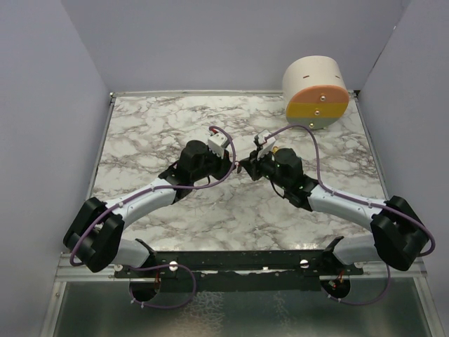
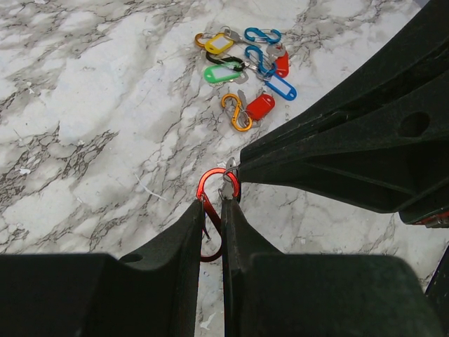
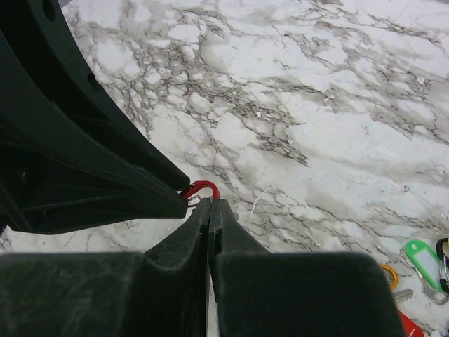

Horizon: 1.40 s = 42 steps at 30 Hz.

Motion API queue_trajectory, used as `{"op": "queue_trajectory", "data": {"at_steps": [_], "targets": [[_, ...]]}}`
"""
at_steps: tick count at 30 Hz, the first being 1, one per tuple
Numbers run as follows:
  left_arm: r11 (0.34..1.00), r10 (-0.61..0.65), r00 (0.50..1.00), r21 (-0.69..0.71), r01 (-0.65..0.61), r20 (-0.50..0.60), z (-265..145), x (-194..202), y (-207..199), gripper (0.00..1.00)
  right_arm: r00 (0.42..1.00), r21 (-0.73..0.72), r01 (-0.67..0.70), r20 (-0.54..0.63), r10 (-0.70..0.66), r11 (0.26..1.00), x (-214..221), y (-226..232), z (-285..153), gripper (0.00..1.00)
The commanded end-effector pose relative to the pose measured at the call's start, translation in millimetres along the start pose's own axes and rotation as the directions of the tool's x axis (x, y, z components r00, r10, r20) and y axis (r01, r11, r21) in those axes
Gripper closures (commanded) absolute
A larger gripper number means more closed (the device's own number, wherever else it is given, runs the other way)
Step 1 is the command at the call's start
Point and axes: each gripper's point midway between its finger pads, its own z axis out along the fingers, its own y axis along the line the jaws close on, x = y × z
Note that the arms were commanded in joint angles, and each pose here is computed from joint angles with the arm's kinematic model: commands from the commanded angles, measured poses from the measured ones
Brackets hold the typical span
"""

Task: Put the keys on the keyring

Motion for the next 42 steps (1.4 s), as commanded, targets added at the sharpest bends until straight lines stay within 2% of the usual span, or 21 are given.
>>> {"op": "queue_trajectory", "data": {"at_steps": [1, 3, 4, 6, 8, 10, 12, 15, 18, 24, 30, 42], "targets": [[1.0, -0.007, 1.0, 0.006, 0.007, 0.005, 1.9, -2.5, -1.7, 1.0, 0.999, 0.028, -0.004, 0.052, 0.003, 1.0, -14.2, -6.8, -4.4, 0.99], [1.0, -0.012, 1.0, -0.005, 0.012, 0.009, 1.9, -3.8, 0.0, 1.0, 0.999, 0.029, -0.004, 0.052, 0.003, 1.0, -14.0, -7.0, -4.4, 0.99], [1.0, -0.015, 1.0, -0.007, 0.015, 0.01, 1.8, -4.2, 0.2, 0.95, 0.999, 0.027, -0.004, 0.053, 0.003, 1.0, -14.3, -7.0, -4.4, 0.99], [1.0, -0.019, 1.0, -0.014, 0.02, 0.017, 1.1, -6.3, 0.8, 0.72, 0.999, 0.03, -0.004, 0.053, 0.003, 1.0, -14.5, -7.5, -4.6, 0.99], [0.999, -0.026, 0.999, -0.027, 0.026, 0.029, -0.3, -9.0, 2.3, 0.57, 0.999, 0.031, -0.006, 0.052, 0.004, 1.0, -14.1, -7.6, -4.7, 0.99], [0.998, -0.032, 0.998, -0.046, 0.034, 0.046, -2.6, -12.3, 4.3, 0.45, 0.999, 0.036, -0.007, 0.053, 0.005, 0.999, -14.6, -8.4, -5.0, 0.99], [0.997, -0.041, 0.997, -0.064, 0.045, 0.068, -5.8, -16.8, 7.0, 0.38, 0.998, 0.039, -0.007, 0.056, 0.005, 0.999, -15.4, -9.2, -5.6, 0.99], [0.993, -0.056, 0.993, -0.095, 0.066, 0.102, -10.9, -22.3, 10.7, 0.33, 0.998, 0.042, -0.007, 0.055, 0.005, 0.999, -15.3, -9.8, -6.4, 0.99], [0.985, -0.071, 0.988, -0.145, 0.091, 0.138, -17.6, -26.8, 18.4, 0.32, 0.999, 0.051, -0.006, 0.053, 0.003, 0.999, -15.0, -11.8, -6.8, 0.99], [0.946, -0.127, 0.968, -0.268, 0.184, 0.214, -36.0, -29.7, 38.8, 0.23, 0.999, 0.084, -0.009, 0.053, 0.004, 0.996, -16.2, -17.8, -9.4, 0.99], [0.888, -0.164, 0.959, -0.389, 0.245, 0.231, -49.6, -23.1, 59.1, 0.01, 0.999, 0.206, -0.038, 0.033, 0.032, 0.978, -9.7, -42.1, -11.3, 0.99], [0.868, -0.172, 0.952, -0.418, 0.268, 0.254, -56.0, -18.2, 65.3, 0.01, 0.997, 0.289, -0.069, 0.006, 0.071, 0.955, 13.9, -90.3, 10.2, 0.99]]}}
